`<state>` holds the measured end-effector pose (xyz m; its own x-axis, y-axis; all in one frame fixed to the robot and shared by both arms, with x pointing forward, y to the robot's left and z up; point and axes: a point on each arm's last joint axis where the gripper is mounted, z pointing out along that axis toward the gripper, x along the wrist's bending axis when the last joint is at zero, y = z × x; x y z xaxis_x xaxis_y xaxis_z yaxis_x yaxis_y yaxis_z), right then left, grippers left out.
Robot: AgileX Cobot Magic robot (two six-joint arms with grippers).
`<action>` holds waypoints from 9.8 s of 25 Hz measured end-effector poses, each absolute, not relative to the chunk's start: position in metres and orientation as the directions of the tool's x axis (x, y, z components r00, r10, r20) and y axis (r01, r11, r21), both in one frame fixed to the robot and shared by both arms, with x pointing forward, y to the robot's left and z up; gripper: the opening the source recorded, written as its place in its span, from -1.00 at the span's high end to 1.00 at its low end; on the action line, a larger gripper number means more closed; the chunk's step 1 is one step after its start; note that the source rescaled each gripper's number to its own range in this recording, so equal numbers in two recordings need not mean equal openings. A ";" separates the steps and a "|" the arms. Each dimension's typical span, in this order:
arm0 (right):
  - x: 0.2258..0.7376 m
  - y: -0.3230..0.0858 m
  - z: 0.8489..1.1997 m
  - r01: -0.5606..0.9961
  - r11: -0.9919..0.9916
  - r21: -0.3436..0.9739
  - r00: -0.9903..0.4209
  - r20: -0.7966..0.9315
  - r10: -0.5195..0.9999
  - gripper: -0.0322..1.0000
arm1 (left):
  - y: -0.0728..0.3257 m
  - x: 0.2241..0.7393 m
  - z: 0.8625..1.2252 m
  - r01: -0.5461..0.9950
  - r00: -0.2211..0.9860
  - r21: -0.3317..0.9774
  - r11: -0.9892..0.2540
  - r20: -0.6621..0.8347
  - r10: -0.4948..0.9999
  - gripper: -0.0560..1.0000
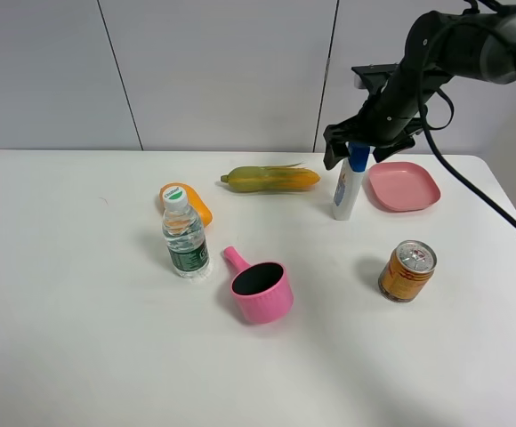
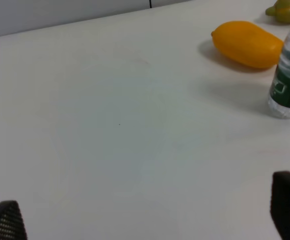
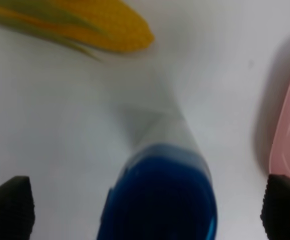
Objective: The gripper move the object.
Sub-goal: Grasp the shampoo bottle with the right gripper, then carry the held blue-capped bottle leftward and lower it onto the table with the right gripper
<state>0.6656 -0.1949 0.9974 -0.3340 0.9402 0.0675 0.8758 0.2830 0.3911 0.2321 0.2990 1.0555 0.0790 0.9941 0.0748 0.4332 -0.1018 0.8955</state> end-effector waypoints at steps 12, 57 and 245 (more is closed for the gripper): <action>0.671 -0.193 0.982 0.886 0.271 0.376 -0.325 0.085 0.942 -0.18 | 0.299 0.232 1.055 0.433 0.079 0.896 -0.102 0.075 0.994 -1.00; 0.667 -0.193 0.989 0.889 0.271 0.370 -0.325 0.094 0.941 0.93 | 0.299 0.232 1.055 0.433 0.079 0.896 -0.102 0.075 0.994 -1.00; 0.603 -0.315 0.995 0.905 0.287 0.313 -0.284 -0.058 0.957 0.88 | 0.299 0.232 1.055 0.433 0.079 0.896 -0.102 0.075 0.994 -1.00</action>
